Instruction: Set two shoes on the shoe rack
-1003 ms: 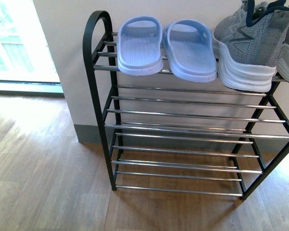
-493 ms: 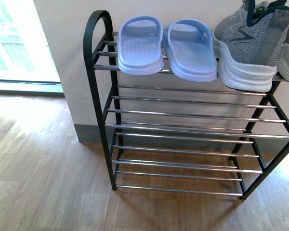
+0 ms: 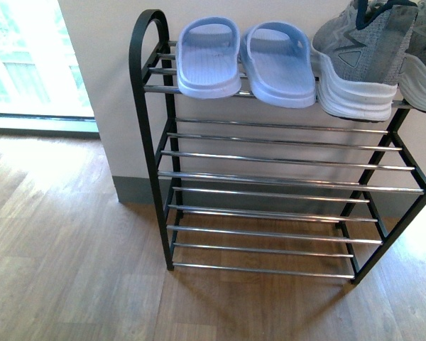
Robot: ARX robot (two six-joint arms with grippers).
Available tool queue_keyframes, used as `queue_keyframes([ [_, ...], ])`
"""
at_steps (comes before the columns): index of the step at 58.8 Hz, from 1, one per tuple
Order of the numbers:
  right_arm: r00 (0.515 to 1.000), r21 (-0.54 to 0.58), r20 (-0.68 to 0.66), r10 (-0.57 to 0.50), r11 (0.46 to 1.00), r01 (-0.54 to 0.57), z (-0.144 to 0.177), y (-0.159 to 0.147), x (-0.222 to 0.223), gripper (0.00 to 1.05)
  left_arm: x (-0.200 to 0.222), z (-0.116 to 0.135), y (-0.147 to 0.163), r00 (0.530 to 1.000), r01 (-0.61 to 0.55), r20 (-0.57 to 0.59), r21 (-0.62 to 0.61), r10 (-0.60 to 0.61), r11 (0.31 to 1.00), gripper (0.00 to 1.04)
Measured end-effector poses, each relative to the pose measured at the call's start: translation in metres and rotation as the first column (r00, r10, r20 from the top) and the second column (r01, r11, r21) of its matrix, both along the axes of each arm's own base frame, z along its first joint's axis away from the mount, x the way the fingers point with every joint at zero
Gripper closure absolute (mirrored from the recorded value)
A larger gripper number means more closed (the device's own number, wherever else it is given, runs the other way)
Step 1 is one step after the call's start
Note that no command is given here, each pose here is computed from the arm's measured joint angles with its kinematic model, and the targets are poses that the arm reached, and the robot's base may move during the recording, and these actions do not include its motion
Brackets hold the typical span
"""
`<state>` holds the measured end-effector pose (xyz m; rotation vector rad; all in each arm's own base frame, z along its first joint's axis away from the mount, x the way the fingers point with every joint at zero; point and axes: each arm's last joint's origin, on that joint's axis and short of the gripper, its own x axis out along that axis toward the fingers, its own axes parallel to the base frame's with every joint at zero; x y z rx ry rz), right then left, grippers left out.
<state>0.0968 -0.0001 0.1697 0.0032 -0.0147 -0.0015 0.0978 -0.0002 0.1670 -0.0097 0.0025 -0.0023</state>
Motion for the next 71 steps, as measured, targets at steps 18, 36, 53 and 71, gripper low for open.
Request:
queue_keyframes([
  [18, 1.0, 0.0, 0.0, 0.0, 1.0, 0.0, 0.0, 0.0, 0.0, 0.09, 0.0, 0.0, 0.0, 1.0, 0.0, 0.0, 0.002, 0.0, 1.0, 0.09],
  [36, 1.0, 0.0, 0.0, 0.0, 1.0, 0.0, 0.0, 0.0, 0.0, 0.09, 0.0, 0.0, 0.0, 1.0, 0.0, 0.0, 0.002, 0.0, 1.0, 0.09],
  [53, 1.0, 0.0, 0.0, 0.0, 1.0, 0.0, 0.0, 0.0, 0.0, 0.09, 0.0, 0.0, 0.0, 1.0, 0.0, 0.0, 0.002, 0.0, 1.0, 0.09],
  [71, 1.0, 0.0, 0.0, 0.0, 1.0, 0.0, 0.0, 0.0, 0.0, 0.09, 0.0, 0.0, 0.0, 1.0, 0.0, 0.0, 0.002, 0.0, 1.0, 0.09],
])
